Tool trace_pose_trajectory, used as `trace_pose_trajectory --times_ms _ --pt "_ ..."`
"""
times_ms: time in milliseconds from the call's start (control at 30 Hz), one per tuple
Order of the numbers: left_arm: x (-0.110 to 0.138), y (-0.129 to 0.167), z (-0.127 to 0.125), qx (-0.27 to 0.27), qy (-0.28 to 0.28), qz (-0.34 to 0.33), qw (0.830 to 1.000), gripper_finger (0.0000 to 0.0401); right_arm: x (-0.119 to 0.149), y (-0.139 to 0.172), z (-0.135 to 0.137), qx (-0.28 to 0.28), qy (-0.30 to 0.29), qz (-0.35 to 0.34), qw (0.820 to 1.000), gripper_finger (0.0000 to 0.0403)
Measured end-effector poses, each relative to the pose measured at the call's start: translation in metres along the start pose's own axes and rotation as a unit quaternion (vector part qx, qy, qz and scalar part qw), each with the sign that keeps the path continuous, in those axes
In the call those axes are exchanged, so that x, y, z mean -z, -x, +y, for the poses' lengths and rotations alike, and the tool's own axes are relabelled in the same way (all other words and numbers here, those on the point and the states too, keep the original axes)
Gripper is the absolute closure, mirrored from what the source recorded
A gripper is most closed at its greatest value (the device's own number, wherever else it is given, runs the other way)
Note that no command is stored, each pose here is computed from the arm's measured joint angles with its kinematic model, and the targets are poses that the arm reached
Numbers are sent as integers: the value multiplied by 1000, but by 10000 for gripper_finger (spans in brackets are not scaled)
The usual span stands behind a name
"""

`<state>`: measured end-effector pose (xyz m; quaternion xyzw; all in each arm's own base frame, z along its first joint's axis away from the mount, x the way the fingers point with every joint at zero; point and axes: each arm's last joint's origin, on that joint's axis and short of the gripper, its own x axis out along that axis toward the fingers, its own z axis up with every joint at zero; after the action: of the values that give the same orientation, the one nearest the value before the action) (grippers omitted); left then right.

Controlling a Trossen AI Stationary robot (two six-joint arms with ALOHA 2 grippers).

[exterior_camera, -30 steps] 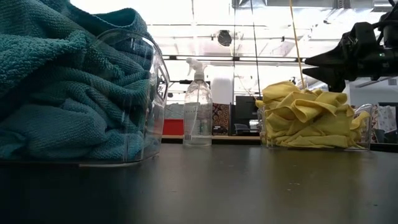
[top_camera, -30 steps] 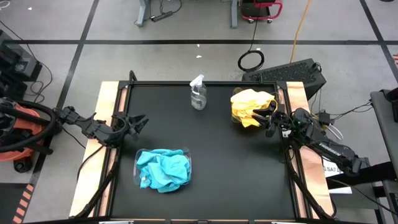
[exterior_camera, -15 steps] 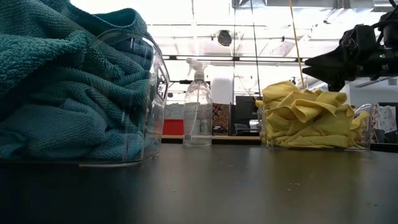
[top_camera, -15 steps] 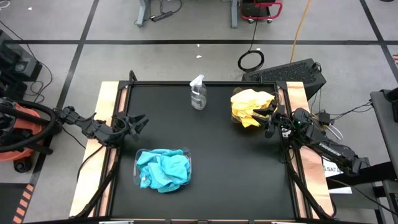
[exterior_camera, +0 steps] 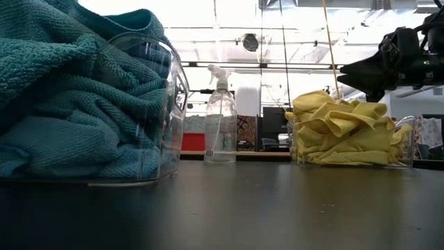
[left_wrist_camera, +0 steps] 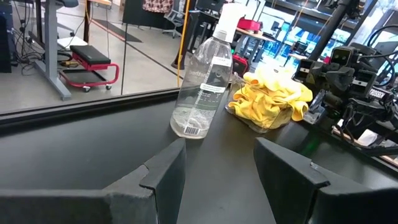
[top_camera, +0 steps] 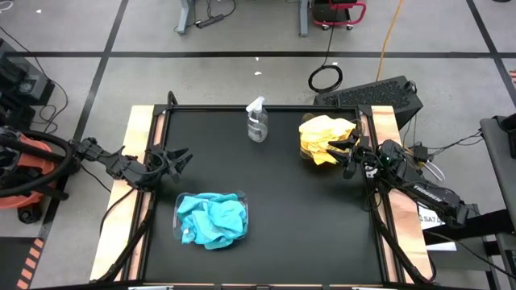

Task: Sort microfiber towel by color & place in baskets
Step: Return to Home Position

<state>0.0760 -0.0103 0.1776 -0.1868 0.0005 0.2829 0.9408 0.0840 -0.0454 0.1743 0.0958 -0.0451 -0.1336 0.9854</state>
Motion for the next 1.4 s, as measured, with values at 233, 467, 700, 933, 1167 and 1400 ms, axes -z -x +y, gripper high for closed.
trace_pose_trajectory --times_ms 233,467,700,933,1167,1400 --pt "0 0 0 0 2 0 1000 205 0 0 0 0 -12 0 1000 243" --pt "0 0 0 0 3 0 1000 205 0 0 0 0 -13 0 1000 243" --pt "0 0 0 0 4 0 1000 205 0 0 0 0 -13 0 1000 243" --pt "0 0 0 0 4 0 1000 205 0 0 0 0 -13 0 1000 243" --pt "0 0 0 0 4 0 1000 205 0 0 0 0 -13 0 1000 243" --pt "0 0 0 0 4 0 1000 205 0 0 0 0 -13 0 1000 243"
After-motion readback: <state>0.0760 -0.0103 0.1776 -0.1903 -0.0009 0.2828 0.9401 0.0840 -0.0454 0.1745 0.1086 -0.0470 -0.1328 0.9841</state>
